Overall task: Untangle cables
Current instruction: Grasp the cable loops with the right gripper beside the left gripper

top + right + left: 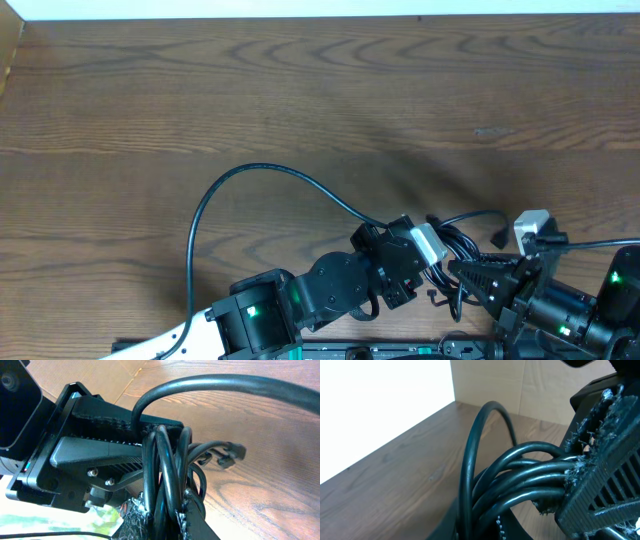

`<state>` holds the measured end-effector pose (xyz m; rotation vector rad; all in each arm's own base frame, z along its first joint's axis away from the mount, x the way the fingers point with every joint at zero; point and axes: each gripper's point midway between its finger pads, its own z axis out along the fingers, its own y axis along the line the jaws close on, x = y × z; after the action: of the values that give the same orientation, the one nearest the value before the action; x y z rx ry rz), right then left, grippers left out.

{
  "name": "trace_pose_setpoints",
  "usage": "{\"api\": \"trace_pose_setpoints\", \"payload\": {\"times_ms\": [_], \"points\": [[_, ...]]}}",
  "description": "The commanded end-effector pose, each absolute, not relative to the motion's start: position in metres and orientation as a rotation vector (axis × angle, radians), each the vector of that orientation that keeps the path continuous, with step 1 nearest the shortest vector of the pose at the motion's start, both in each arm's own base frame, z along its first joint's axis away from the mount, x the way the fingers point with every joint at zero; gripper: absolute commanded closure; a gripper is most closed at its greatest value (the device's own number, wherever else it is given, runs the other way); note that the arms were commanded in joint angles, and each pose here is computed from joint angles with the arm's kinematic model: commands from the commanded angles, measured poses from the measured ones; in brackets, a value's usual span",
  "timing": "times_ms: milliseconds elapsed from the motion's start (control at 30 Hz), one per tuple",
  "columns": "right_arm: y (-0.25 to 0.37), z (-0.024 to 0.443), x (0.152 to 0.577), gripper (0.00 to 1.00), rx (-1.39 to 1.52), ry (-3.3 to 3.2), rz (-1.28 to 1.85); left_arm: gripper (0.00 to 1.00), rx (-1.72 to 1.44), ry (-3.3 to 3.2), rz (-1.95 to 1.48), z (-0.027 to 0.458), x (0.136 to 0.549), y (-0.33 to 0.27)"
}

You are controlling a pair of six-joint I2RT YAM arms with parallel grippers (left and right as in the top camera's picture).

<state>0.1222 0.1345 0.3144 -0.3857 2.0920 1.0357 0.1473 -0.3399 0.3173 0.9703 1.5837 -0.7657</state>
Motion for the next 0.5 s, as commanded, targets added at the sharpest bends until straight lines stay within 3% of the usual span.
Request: {"api": "trace_pose_setpoints", "payload": {"times_ms": [0, 100, 133, 467], "points": [[0.125, 0.314, 0.13, 0.99, -0.371, 2.094, 0.928, 0.74, 0.903, 1.553, -0.814, 0.341, 0.146, -0.333], [0.112, 0.308, 0.141, 0.99, -0.314, 2.116, 0.815, 0.39, 0.736, 1.616, -0.847, 0.349, 0.156, -0.32], [0.109, 0.308, 0.145, 0.99, -0.294, 2.117, 0.79, 0.33, 0.674, 1.637, -0.856, 0.352, 0.159, -0.314], [0.109, 0.343, 0.165, 0.99, -0.271, 1.958, 0.783, 0.21, 0.19, 1.854, -1.104, 0.354, 0.158, -0.263]]}}
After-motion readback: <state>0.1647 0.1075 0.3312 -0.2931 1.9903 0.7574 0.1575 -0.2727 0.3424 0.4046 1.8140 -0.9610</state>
